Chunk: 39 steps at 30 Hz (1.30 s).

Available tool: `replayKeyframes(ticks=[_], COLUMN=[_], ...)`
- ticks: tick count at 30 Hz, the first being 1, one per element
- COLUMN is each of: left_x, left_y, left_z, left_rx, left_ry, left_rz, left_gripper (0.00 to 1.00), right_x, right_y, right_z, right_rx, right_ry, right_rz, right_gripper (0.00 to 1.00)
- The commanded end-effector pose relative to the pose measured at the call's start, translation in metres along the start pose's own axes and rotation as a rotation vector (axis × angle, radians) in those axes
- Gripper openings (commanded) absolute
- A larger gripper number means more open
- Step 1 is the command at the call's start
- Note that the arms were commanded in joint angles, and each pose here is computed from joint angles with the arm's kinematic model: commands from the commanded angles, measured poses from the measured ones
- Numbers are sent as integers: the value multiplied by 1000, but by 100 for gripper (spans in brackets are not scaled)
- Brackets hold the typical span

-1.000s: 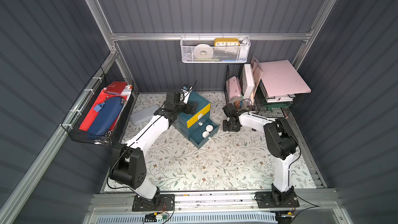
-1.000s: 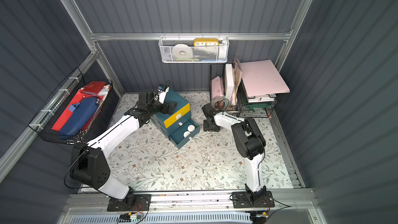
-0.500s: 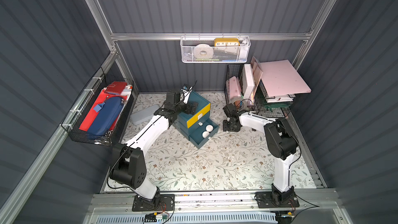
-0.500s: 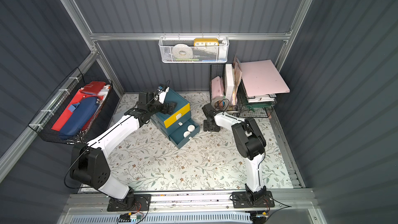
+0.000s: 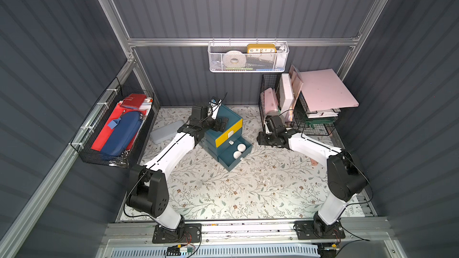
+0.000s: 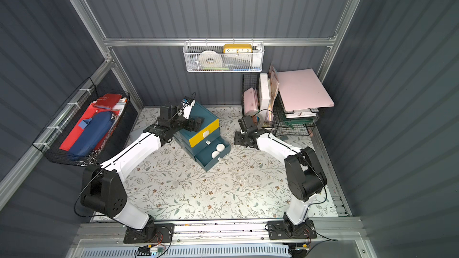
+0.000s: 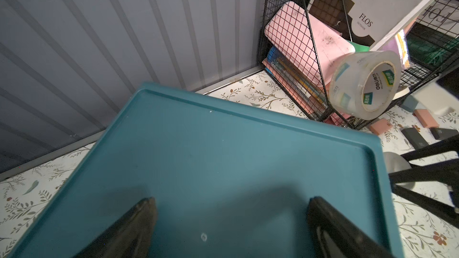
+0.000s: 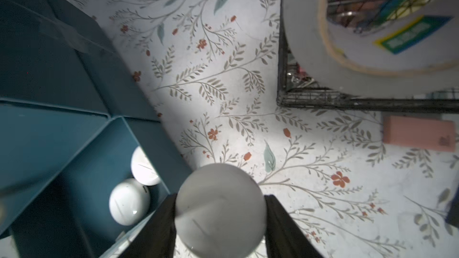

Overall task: Put the bluetooth earphones in the drawer according to color
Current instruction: Pick up the Bluetooth earphone from the center of the board, then place the bluetooth earphone in the drawer.

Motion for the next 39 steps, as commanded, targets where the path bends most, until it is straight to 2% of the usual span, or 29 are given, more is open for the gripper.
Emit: replayKeyframes(ticks=[1, 9, 17, 34, 39], left_x=[16, 15, 14, 13, 13], left_y=[-17, -17, -16, -17, -17], left_z=[-77, -76, -75, -74, -74], left_rx=[5, 5, 9, 9, 10], left_ry=[301, 298, 296, 293, 293], left_rz=[-59, -58, -54, -54, -54], left_gripper=[99, 99, 99, 99, 99], right_x=[-6, -9, 9, 32, 34], right_y=[20, 52, 77, 101, 103], right_z=[7, 5, -10, -28, -32], right_rx=[-20, -17, -9, -19, -16], right_ry=[-49, -59, -5, 74, 97], right_rz=[103, 234, 310, 350, 360], right_gripper=[0, 0, 0, 0, 8])
Point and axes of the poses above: each gripper's point midway between its finger pads, its own x axis out along the fingers, its own y axis along the line the jaws close on, z = x × y, the point moved 4 cm from there along -x, back along the fingers, and after that the axes turned 2 degrees about x, right-handed, at the moved point
